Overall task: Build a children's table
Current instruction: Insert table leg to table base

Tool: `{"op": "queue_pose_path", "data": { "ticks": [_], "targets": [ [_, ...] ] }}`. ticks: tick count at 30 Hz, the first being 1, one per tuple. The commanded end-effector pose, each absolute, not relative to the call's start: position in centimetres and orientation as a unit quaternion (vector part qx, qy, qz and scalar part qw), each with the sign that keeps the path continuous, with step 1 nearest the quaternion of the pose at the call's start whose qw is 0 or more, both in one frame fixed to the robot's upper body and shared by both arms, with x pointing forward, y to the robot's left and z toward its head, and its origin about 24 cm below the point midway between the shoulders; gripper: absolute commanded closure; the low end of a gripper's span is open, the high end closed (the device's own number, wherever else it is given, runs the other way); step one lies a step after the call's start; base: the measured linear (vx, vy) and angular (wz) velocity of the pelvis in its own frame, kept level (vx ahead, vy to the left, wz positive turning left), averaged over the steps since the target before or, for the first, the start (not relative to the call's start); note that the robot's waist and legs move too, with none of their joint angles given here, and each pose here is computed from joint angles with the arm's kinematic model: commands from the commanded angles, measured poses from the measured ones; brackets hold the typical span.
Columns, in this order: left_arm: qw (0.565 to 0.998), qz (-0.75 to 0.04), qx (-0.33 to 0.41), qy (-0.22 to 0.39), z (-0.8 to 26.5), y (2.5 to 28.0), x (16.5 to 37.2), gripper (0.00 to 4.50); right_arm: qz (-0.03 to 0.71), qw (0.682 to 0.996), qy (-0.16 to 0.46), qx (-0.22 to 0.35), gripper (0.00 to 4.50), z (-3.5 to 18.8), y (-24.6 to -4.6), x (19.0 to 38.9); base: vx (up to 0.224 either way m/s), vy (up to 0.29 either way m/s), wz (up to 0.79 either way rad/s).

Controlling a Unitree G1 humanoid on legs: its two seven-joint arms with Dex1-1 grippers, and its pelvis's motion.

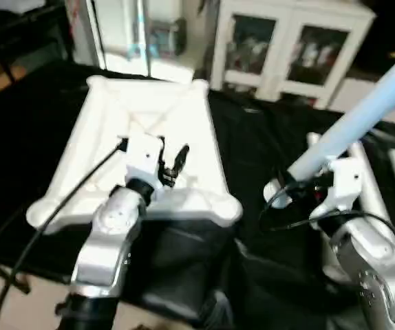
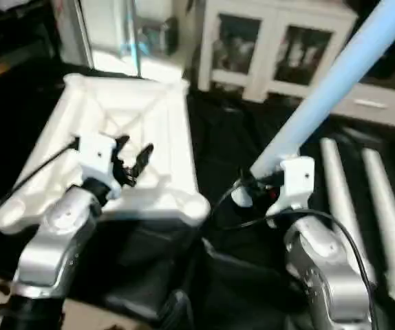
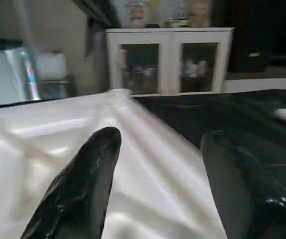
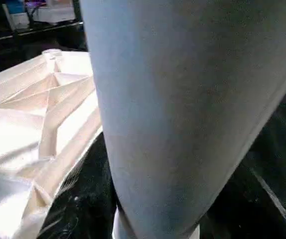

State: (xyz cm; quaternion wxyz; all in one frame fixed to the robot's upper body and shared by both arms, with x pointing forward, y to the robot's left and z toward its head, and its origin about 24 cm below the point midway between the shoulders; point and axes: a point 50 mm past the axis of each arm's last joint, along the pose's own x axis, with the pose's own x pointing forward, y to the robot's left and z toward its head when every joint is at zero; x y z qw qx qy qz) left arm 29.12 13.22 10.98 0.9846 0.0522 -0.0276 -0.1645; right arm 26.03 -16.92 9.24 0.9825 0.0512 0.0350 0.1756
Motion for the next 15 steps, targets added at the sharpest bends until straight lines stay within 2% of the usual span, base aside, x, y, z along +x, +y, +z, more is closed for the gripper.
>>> {"op": "queue_pose_path", "data": {
  "ticks": [1,4,7,8,9,15],
  "targets": [
    [0.984,-0.171,0.051,-0.021,10.7,13.1,29.1,1.54,0.165,0.985,0.024,0.047,2.66,9.8,-17.5,25.9,0.122,0.067,-0.16],
    [0.98,-0.192,0.046,-0.024,10.7,13.1,28.8,1.54,0.171,0.984,0.021,0.054,2.66,9.8,-17.3,25.9,-0.07,0.104,-0.25],
    [0.974,-0.222,0.028,-0.025,10.8,13.1,28.6,1.54,0.176,0.982,0.016,0.067,2.66,10.1,-17.0,25.9,-0.082,0.046,0.12],
    [0.971,-0.239,0.028,-0.017,10.8,13.0,28.6,1.37,0.179,0.981,0.014,0.071,2.66,10.3,-17.1,26.0,-0.082,-0.003,0.01],
    [0.959,-0.282,0.03,-0.003,10.7,12.7,28.4,1.27,0.183,0.98,0.014,0.076,2.66,10.3,-17.1,26.3,-0.082,-0.003,0.01],
    [0.9,-0.422,0.086,0.058,9.3,10.7,28.0,0.95,0.215,0.974,0.032,0.057,2.66,10.3,-18.1,27.3,-0.099,-0.011,0.07]
  ]
}}
